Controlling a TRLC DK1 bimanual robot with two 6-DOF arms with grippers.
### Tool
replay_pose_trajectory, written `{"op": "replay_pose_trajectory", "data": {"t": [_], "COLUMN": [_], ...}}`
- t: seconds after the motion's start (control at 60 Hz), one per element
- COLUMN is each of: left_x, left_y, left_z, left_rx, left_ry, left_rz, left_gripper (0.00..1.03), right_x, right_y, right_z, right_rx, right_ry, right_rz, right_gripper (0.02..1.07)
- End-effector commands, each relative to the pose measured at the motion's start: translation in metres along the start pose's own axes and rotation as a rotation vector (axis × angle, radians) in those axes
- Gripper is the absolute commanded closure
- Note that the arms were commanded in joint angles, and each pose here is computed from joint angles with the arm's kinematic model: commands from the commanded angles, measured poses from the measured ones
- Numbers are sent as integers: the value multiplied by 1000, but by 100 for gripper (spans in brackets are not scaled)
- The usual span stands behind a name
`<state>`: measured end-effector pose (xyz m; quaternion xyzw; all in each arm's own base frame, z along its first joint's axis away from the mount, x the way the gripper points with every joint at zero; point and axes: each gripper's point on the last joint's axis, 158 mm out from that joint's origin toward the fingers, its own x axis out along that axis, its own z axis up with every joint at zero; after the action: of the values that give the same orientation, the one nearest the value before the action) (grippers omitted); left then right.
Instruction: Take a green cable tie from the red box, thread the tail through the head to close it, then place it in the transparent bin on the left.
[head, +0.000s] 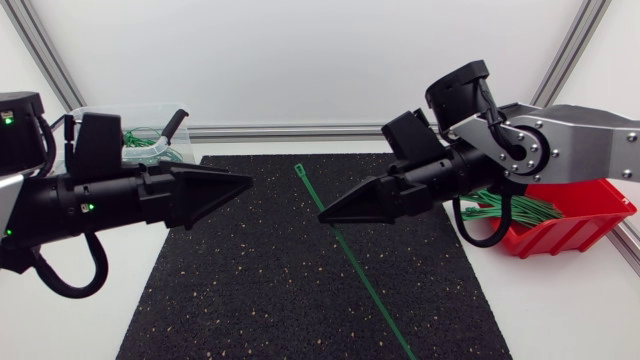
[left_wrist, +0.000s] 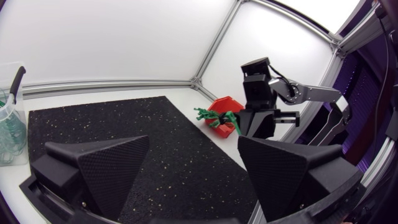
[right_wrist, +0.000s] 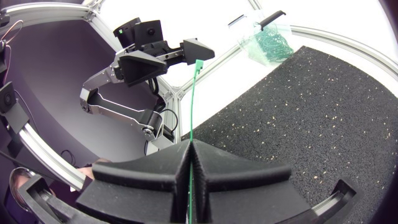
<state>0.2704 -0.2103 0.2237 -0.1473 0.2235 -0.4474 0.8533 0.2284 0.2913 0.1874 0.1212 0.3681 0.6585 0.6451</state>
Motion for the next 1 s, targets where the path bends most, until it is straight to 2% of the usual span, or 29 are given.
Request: {"op": "replay_pose_trajectory", "data": {"t": [0.0, 0.133, 0.317, 0.5, 0.683, 0.983], "left_x": [4, 17, 25, 31, 40, 55], "left_y": [-18, -40, -53, -60, -84, -86], "left_z": [18, 11, 20, 30, 32, 36], "left_rx": [-34, -61, -166, -204, -200, -221], "left_ry": [-28, 0, 20, 34, 50, 64], "left_rz": [-79, -194, -316, -370, -441, -464], "left_gripper": [4, 4, 4, 4, 4, 4], "right_x": [0, -2, -8, -11, -13, -10], "right_y": [7, 13, 19, 17, 14, 9], "right_z": [-2, 7, 23, 34, 43, 48], "right_rx": [48, 46, 49, 65, 96, 121], "right_ry": [-9, -45, -103, -158, -200, -220], "right_rz": [24, 54, 75, 80, 81, 87], "right_gripper": [101, 101, 101, 101, 101, 101]}}
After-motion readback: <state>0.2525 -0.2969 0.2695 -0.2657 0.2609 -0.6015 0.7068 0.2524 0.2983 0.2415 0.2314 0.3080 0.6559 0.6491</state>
